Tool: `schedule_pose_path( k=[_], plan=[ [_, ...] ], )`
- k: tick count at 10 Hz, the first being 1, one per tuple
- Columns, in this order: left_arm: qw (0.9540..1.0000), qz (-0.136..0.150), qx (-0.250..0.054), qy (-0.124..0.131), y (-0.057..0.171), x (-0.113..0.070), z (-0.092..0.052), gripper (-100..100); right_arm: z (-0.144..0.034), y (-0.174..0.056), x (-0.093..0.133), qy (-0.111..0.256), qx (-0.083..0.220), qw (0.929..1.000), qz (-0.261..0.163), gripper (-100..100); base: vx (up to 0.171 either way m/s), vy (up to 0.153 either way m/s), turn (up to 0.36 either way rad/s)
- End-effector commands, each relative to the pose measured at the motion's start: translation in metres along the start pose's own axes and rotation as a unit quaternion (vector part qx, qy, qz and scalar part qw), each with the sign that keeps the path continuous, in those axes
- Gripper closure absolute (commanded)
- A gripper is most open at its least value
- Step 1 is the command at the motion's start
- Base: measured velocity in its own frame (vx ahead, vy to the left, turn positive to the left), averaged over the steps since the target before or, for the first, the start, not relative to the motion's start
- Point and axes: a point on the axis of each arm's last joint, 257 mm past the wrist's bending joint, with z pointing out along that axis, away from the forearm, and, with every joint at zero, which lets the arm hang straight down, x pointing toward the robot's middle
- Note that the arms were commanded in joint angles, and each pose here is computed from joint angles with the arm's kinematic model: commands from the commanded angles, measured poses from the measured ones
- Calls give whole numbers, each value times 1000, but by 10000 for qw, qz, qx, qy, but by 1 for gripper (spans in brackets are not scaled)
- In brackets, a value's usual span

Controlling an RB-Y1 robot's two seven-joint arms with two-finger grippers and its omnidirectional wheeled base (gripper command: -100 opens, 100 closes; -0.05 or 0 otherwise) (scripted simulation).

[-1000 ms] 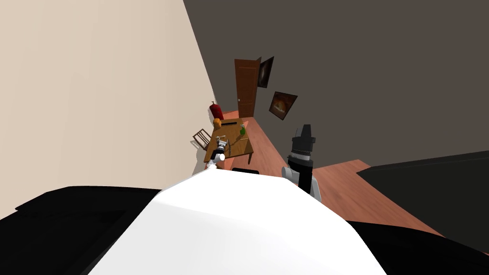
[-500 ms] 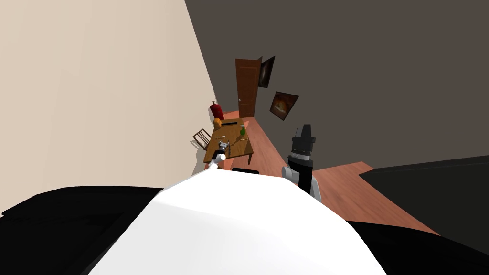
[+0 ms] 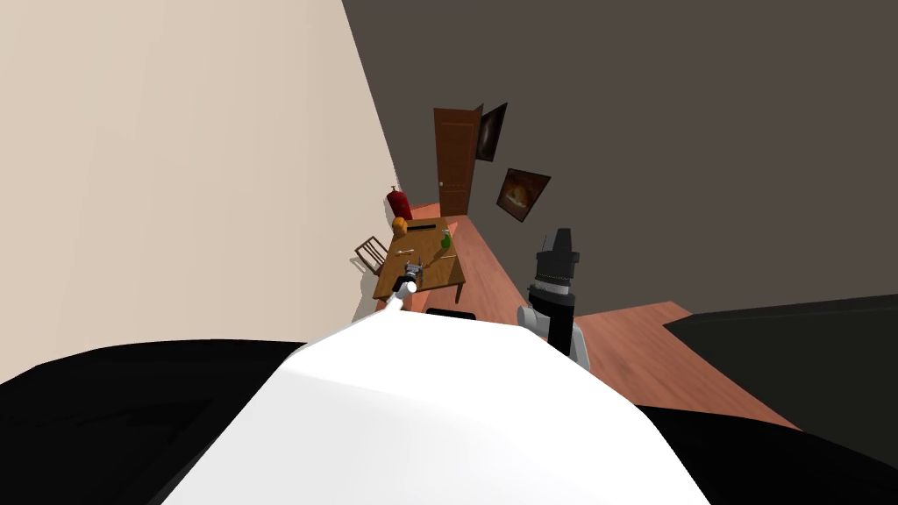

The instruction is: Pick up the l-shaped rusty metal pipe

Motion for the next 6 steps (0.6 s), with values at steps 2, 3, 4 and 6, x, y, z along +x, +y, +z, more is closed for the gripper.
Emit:
schedule_pose_path(
  k=[2, 3, 4, 6],
  plan=[
    [9989, -337, -132, -297, 11, -20, 3, -100, 0, 0, 0, 0, 0, 10000, 0, 0, 27, -15, 32],
    [9973, -544, -199, -450, 18, -29, 5, -100, 0, 0, 0, 0, 0, 10000, 0, 0, 18, -7, 26],
    [9951, -736, -258, -604, 25, -39, 6, -100, 0, 0, 0, 0, 0, 10000, 0, 0, 21, -6, 38],
    [9923, -907, -310, -778, 32, -51, 5, -100, 0, 0, 0, 0, 0, 10000, 0, 0, 24, -6, 32]
  ],
)
